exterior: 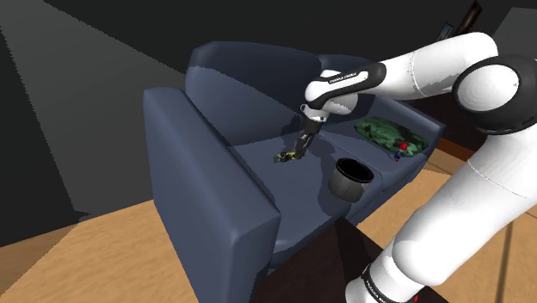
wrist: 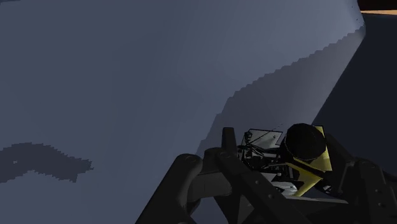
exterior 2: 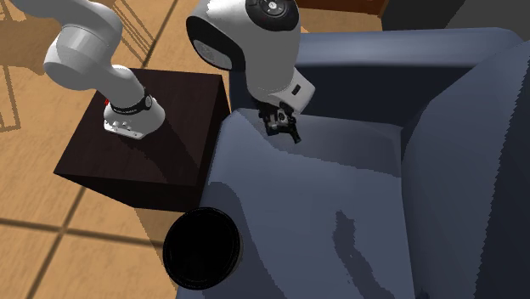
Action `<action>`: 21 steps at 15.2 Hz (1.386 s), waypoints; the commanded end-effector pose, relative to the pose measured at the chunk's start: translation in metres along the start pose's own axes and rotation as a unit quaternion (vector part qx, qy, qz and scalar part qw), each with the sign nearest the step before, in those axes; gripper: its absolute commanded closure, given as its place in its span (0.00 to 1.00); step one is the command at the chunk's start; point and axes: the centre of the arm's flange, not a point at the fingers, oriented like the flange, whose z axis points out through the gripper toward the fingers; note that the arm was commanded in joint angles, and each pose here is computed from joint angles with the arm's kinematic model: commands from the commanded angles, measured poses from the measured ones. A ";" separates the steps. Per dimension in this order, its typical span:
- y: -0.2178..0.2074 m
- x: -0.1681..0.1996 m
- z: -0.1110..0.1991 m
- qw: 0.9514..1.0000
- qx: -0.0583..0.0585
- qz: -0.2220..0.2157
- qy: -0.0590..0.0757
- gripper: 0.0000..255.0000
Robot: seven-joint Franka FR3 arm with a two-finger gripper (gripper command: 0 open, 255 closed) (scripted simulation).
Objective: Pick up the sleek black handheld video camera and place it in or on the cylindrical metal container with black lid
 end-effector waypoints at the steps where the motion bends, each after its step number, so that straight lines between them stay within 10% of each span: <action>1: 0.014 -0.015 -0.005 1.000 0.000 0.000 0.000 1.00; 21: 0.210 -0.188 -0.041 1.000 0.000 0.000 0.000 1.00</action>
